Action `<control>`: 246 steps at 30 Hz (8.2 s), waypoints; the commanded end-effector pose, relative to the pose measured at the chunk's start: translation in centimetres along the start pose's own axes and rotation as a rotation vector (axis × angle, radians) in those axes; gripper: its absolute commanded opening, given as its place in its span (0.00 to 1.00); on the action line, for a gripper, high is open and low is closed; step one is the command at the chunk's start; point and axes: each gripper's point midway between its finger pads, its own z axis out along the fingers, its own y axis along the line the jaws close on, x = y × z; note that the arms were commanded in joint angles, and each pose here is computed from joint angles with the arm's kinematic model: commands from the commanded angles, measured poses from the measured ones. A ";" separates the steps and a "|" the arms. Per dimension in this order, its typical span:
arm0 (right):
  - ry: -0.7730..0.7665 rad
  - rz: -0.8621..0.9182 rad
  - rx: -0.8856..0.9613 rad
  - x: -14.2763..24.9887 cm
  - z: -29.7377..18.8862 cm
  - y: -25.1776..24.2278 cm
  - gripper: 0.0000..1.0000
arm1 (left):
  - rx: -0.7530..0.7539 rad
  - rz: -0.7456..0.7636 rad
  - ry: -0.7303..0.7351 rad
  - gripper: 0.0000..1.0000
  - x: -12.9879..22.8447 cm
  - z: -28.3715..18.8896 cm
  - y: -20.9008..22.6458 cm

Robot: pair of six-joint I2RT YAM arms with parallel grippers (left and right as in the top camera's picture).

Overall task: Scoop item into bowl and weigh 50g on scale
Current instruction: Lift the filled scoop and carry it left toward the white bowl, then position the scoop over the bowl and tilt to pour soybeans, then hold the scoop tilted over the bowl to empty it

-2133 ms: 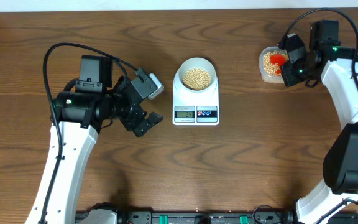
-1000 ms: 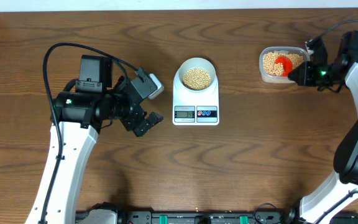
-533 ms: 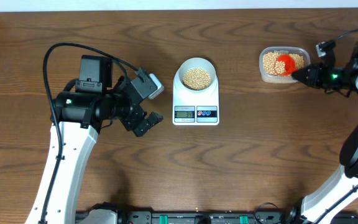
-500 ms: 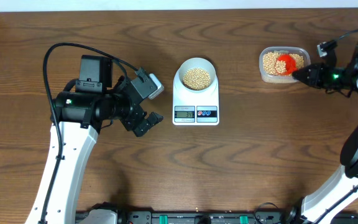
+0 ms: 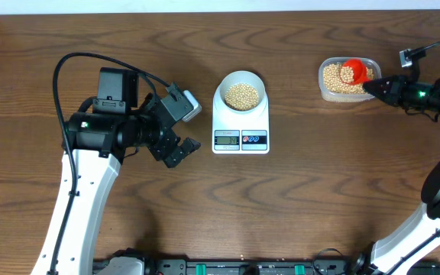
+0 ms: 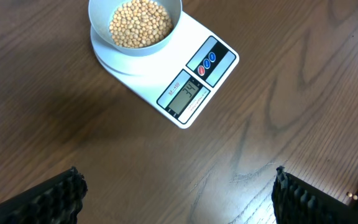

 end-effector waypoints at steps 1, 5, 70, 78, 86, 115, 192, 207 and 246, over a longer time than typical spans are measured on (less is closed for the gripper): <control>-0.019 0.029 -0.096 -0.1 -0.1 1.1 0.01 | -0.007 0.020 -0.020 0.98 -0.5 -0.6 -0.1; -0.028 0.030 -0.153 -0.4 0.1 2.2 0.01 | -0.007 0.020 -0.020 0.98 -0.5 -0.6 -0.1; 0.231 -0.213 -0.465 4.4 12.8 17.2 0.01 | -0.007 0.021 -0.020 0.98 -0.5 -0.6 -0.1; 0.229 -0.240 -0.475 4.5 13.2 17.6 0.01 | -0.007 0.020 -0.020 0.98 -0.5 -0.6 -0.1; 0.224 -0.250 -0.477 4.3 13.2 17.7 0.01 | -0.007 0.020 -0.020 0.98 -0.5 -0.6 -0.1; 0.206 -0.639 -0.324 6.0 16.3 16.1 0.01 | -0.007 0.020 -0.020 0.98 -0.5 -0.6 -0.1; 0.227 -0.954 -0.070 6.3 16.1 17.7 0.01 | -0.007 0.020 -0.020 0.98 -0.5 -0.6 -0.1; 0.216 -0.994 -0.026 6.1 15.7 18.4 0.01 | -0.007 0.020 -0.020 0.98 -0.5 -0.6 -0.1; 0.235 -0.982 0.002 6.5 15.7 18.5 0.01 | -0.007 0.020 -0.020 0.98 -0.5 -0.6 -0.1</control>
